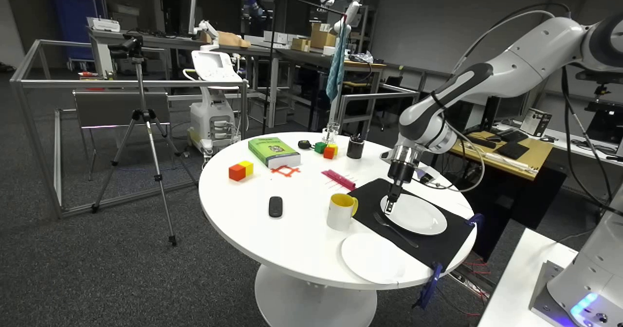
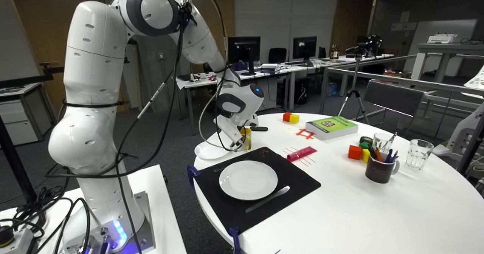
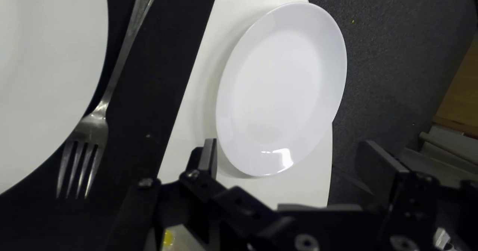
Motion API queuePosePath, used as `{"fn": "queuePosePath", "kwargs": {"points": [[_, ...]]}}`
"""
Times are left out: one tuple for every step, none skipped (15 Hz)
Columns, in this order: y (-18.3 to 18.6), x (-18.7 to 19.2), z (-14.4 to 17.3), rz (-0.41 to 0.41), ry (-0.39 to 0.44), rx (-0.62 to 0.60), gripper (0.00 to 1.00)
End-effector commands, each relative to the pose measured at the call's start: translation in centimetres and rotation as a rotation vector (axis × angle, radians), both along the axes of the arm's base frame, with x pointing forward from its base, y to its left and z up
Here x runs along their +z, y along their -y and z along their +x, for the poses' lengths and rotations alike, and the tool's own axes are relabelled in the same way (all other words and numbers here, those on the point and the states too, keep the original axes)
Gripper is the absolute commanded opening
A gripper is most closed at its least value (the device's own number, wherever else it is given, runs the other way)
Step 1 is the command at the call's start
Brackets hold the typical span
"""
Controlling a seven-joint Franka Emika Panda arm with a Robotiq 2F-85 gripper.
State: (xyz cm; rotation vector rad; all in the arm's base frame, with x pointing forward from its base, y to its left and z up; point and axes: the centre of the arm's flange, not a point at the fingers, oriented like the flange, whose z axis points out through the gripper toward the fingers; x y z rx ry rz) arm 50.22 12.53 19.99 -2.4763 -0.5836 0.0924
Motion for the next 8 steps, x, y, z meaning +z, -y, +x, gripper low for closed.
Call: {"fn": "queuePosePath", "kwargs": {"points": [[0.8, -0.3, 0.8, 0.022, -0.008, 0.047, 1.0], [0.9, -0.6, 0.8, 0.025, -0.011, 0.049, 1.0], [1.0, -0.8, 0.8, 0.028, -0.013, 0.054, 1.0], [0.9, -1.1, 0.9, 0.03, -0.016, 0.061, 1.0], [0.8, -1.3, 0.9, 0.032, -0.02, 0.067, 1.0], [0.7, -1.6, 1.0, 0.031, -0.025, 0.076, 1.0], [0.5, -1.9, 1.0, 0.032, -0.033, 0.084, 1.0], [0.4, -2.1, 1.0, 0.031, -0.038, 0.09, 1.0]]}}
